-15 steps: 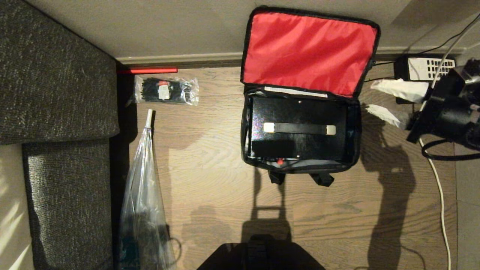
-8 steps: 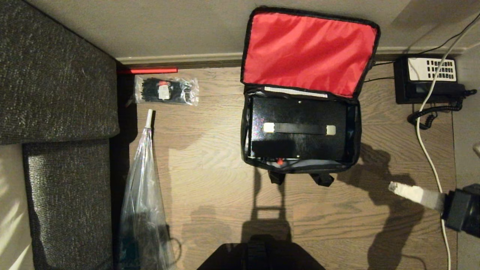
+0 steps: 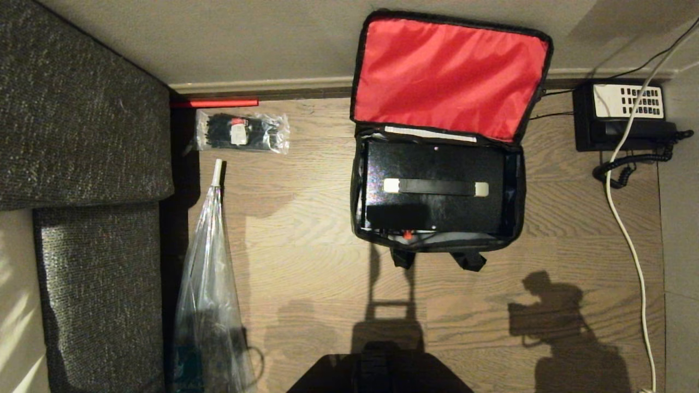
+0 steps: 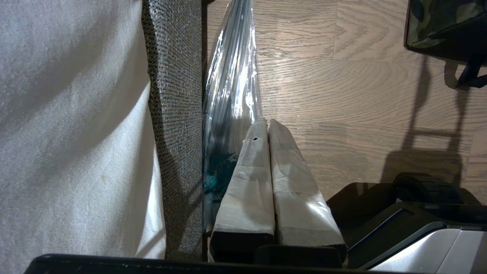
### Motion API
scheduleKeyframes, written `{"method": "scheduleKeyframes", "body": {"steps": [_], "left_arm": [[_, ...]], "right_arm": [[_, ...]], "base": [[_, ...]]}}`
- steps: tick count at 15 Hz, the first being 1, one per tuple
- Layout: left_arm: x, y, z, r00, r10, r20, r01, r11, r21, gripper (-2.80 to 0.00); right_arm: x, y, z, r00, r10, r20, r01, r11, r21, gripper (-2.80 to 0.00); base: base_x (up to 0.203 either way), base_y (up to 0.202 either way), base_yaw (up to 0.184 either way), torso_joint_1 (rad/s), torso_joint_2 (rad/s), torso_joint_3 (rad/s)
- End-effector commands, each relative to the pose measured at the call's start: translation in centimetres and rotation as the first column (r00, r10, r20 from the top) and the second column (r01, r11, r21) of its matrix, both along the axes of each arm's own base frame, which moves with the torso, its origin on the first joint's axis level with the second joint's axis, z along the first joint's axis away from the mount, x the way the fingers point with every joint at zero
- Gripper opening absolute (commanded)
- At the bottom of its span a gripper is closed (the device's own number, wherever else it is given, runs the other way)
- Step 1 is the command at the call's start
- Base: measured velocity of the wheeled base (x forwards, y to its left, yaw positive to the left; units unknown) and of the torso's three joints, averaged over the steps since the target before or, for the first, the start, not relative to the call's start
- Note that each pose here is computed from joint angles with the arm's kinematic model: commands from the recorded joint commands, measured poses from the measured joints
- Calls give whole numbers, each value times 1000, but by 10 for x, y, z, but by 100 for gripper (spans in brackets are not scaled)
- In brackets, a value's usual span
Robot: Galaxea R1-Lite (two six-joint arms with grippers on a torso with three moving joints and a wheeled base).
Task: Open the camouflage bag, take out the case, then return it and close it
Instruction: Grip the handle
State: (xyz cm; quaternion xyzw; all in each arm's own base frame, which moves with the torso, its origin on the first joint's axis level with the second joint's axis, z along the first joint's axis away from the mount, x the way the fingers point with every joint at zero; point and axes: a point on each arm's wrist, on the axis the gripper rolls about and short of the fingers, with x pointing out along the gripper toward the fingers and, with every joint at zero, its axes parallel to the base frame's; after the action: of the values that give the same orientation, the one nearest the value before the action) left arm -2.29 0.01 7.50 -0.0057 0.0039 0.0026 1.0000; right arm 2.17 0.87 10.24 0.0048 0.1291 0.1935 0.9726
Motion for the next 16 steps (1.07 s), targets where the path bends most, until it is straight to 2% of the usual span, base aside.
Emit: {"method": "scheduleKeyframes", "body": {"steps": [1,2,4,5,6,8,10,11,12,16], "left_arm": [[0,0,0,1000,1,2,-1,1000,-1,-280],[0,0,0,1000,1,2,-1,1000,-1,-280],[0,0,0,1000,0,2,0,1000,-1,-280],[0,0,0,1000,1,2,-1,1000,-1,-280],[0,0,0,1000,1,2,-1,1000,-1,-280],[0,0,0,1000,1,2,-1,1000,-1,-280],[0,0,0,1000,1,2,-1,1000,-1,-280],[0,0,0,1000,1,2,-1,1000,-1,-280],[0,0,0,1000,1,2,-1,1000,-1,-280],[0,0,0,1000,0,2,0,1000,-1,-280]], "right_arm": [[-24,-4,-12,999,-19,37,20,1000,-10,-280],[-26,-5,-14,998,-60,16,60,998,-24,-280],[-24,-8,-15,972,-232,37,234,970,-70,-280],[-23,-9,-19,964,-261,54,264,962,-67,-280],[-22,-9,-19,960,-266,82,271,961,-58,-280],[-22,-9,-19,961,-265,82,271,961,-59,-280],[-25,-9,-20,940,-326,99,332,943,-41,-280],[-29,-9,-21,923,-362,131,368,929,-31,-280],[-32,-9,-24,918,-367,148,375,926,-29,-280],[-46,-9,-28,887,-357,294,365,931,29,-280]], "base": [[0,0,0,0,0,0],[0,0,0,0,0,0],[0,0,0,0,0,0],[0,0,0,0,0,0],[0,0,0,0,0,0],[0,0,0,0,0,0],[0,0,0,0,0,0],[0,0,0,0,0,0],[0,0,0,0,0,0],[0,0,0,0,0,0]]}}
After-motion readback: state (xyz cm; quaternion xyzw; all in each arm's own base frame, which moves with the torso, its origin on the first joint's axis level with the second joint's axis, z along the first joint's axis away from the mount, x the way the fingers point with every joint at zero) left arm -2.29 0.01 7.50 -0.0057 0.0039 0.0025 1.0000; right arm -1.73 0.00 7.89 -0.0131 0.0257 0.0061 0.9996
